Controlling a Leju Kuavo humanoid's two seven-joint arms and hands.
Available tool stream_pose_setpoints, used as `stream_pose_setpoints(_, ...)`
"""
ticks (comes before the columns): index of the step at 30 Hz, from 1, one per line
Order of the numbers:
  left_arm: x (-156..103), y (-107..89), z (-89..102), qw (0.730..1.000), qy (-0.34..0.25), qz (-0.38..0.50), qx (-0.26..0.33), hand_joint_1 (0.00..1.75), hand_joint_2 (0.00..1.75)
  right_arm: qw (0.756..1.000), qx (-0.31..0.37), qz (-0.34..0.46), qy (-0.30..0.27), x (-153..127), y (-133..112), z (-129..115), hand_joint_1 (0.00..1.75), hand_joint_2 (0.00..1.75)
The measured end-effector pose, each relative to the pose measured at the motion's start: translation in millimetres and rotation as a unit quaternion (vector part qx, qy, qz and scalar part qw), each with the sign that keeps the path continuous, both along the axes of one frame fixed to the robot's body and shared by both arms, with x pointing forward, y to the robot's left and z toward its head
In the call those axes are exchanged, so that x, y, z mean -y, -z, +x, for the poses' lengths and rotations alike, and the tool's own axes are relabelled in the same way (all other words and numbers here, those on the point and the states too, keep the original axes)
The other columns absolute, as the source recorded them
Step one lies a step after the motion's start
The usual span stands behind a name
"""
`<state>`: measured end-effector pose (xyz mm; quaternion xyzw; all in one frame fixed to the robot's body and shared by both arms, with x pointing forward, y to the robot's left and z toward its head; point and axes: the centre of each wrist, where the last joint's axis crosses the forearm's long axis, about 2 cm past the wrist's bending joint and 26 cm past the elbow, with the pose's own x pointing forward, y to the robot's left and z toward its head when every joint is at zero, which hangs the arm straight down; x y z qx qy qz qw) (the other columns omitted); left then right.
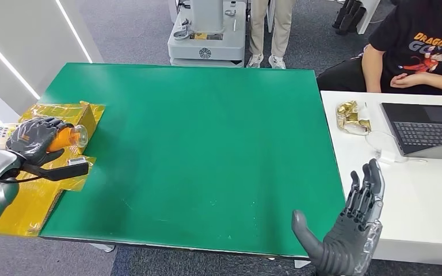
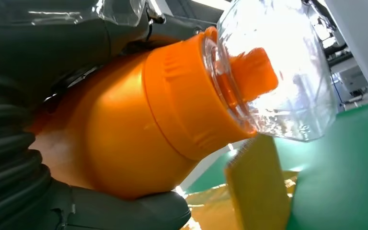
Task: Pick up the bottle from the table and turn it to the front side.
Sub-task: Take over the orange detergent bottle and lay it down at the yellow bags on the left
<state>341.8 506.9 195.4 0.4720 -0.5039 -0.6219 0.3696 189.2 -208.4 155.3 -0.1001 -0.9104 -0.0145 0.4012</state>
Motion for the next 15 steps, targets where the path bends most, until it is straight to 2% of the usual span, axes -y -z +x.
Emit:
stream_pose_setpoints(4,15.0,22.1,16.1,1.000,0.010,0.006,-0.028,1.75,1.75,1.000,0.004,-0.003,0.014,1.3,-4.0,-1.0,0.00,1.75)
stream_pose_setpoints(10,26.2,28.5,27.3,0.999,0.020,0.006,-0.048,1.75,1.75,1.000,0.004,-0.002,0.020,2.2,-4.2,-3.5,0.00,1.75)
stream_pose_setpoints(15,30.3,35.2,29.6,0.998,0.023,0.005,-0.063,1.75,1.75,1.000,0.004,-0.002,0.025,3.0,-4.0,-4.8,0.00,1.75)
